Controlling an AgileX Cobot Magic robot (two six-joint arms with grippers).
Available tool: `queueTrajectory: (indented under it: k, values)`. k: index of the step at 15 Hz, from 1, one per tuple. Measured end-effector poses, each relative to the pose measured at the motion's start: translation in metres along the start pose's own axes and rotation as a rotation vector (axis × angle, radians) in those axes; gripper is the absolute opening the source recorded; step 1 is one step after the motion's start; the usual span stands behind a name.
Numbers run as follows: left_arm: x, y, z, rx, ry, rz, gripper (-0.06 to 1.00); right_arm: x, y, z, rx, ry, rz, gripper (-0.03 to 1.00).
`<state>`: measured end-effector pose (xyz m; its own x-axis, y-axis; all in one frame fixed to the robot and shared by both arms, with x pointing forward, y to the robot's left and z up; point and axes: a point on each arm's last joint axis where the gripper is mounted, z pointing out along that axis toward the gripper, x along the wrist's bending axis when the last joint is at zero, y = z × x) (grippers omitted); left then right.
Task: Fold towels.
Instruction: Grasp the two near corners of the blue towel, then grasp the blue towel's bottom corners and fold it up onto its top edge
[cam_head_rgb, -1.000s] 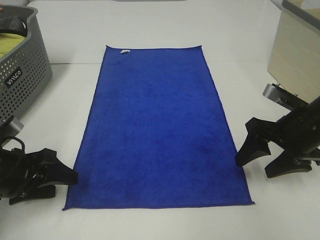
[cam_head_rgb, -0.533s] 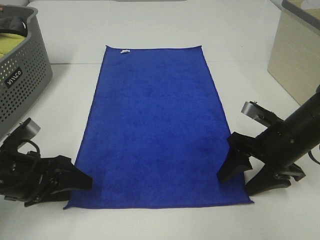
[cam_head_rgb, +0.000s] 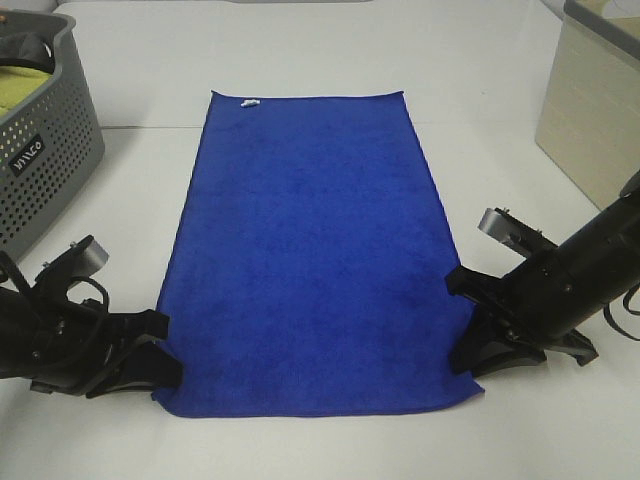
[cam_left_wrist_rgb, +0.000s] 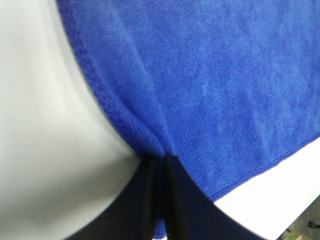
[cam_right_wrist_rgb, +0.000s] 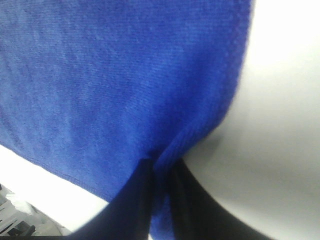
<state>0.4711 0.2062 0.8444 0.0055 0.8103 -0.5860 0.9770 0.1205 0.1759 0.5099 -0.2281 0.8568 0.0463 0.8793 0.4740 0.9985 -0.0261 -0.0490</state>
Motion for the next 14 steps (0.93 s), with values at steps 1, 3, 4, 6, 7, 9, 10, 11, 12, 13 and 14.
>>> queueTrajectory:
  k: [1,3,4,6,7,9,10,11,12,13,14]
  values:
    - [0.0,0.0,0.0,0.0,0.002,0.004,0.01,-0.001,0.0,0.0,0.0,-0.011,0.007,0.03]
    - [0.0,-0.001,0.0,0.007,0.003,0.018,0.0,-0.001,-0.001,0.0,0.006,-0.013,0.029,0.0]
    - [0.0,-0.001,0.0,0.017,0.005,0.03,0.0,-0.001,-0.002,0.0,0.016,-0.017,0.034,0.0]
    - [-0.003,-0.007,-0.009,0.023,0.003,0.059,0.0,0.0,-0.005,-0.009,0.019,-0.058,0.013,0.0]
    - [-0.006,-0.01,-0.014,0.016,0.0,0.07,0.0,0.003,-0.006,-0.017,0.008,-0.067,0.006,0.0]
    - [-0.011,-0.018,-0.026,-0.006,-0.007,0.093,0.0,0.008,-0.014,-0.029,-0.002,-0.068,0.009,0.0]
    - [-0.012,-0.022,-0.031,-0.01,-0.009,0.095,0.0,0.009,-0.023,-0.033,-0.006,-0.068,0.01,0.0]
    - [-0.013,-0.03,-0.036,-0.004,-0.011,0.093,0.0,0.009,-0.033,-0.035,0.0,-0.068,0.013,0.0]
    - [-0.012,-0.04,-0.039,0.014,-0.017,0.09,0.0,0.007,-0.045,-0.036,0.01,-0.07,0.029,0.0]
    - [-0.012,-0.05,-0.042,0.029,-0.034,0.082,0.0,0.006,-0.055,-0.036,0.024,-0.07,0.038,0.0]
    - [-0.012,-0.06,-0.046,0.043,-0.047,0.077,0.0,0.004,-0.067,-0.036,0.04,-0.071,0.052,0.0]
